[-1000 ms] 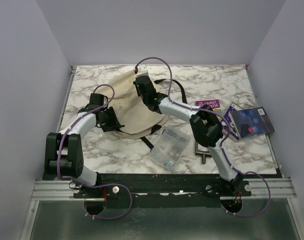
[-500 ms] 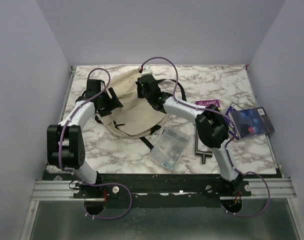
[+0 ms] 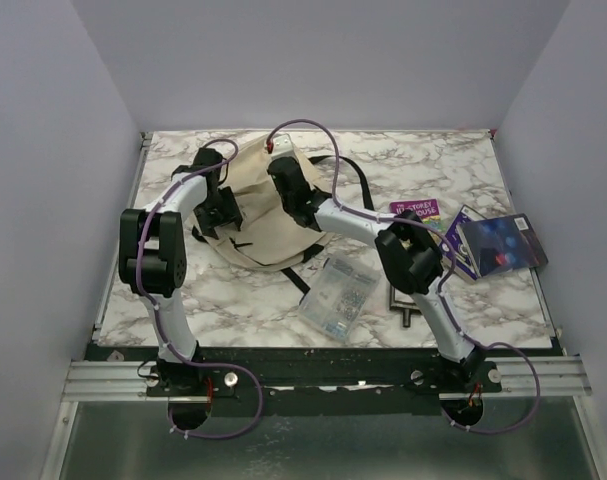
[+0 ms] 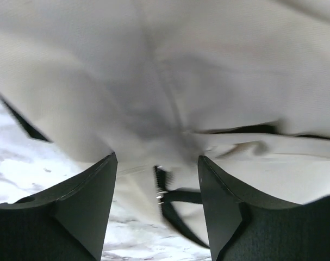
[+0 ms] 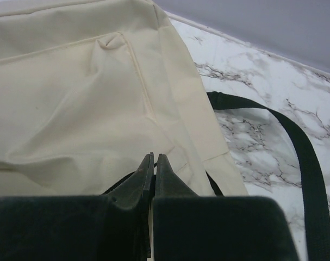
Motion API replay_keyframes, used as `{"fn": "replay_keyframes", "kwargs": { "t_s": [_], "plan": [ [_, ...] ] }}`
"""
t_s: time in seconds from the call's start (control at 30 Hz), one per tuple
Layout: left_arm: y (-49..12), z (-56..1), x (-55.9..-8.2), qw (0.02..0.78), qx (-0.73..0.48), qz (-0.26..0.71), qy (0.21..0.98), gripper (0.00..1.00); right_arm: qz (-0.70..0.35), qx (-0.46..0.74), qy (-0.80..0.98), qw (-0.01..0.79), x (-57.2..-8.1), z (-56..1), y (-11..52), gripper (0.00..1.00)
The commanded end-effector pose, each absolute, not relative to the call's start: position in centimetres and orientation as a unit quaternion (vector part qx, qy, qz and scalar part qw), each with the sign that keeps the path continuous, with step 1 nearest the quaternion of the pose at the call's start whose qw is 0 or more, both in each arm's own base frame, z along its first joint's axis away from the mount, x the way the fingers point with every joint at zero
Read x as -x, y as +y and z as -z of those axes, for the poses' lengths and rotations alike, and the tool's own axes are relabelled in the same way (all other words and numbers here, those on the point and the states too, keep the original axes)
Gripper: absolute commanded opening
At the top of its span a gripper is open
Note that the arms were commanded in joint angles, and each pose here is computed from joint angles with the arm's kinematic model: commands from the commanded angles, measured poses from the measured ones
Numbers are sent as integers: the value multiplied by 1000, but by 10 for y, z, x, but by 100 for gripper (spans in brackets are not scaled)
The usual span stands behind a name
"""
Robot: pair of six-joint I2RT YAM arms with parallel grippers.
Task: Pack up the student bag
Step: Zip the student bag at the center of the board.
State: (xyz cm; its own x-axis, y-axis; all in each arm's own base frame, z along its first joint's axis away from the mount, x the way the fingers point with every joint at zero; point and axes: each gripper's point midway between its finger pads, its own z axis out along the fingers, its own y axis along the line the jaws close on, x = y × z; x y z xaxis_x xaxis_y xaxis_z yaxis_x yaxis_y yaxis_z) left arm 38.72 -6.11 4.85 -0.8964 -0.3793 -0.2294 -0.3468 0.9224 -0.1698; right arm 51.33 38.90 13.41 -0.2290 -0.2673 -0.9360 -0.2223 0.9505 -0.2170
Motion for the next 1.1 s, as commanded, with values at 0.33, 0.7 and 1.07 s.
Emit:
{"fn": "replay_keyframes", "kwargs": {
  "t_s": [0.33, 0.7, 1.07],
  "plan": [
    [-65, -110, -385, 239, 151, 134, 950, 81, -161, 141, 823, 527, -530, -103, 380, 0],
    [-97, -99, -366, 149, 269, 206, 929, 98, -329, 121, 806, 478, -480, -160, 413, 0],
    [-126, -79, -313, 119, 385, 244, 882, 98, -327, 115, 805, 482, -474, -174, 408, 0]
  ]
}}
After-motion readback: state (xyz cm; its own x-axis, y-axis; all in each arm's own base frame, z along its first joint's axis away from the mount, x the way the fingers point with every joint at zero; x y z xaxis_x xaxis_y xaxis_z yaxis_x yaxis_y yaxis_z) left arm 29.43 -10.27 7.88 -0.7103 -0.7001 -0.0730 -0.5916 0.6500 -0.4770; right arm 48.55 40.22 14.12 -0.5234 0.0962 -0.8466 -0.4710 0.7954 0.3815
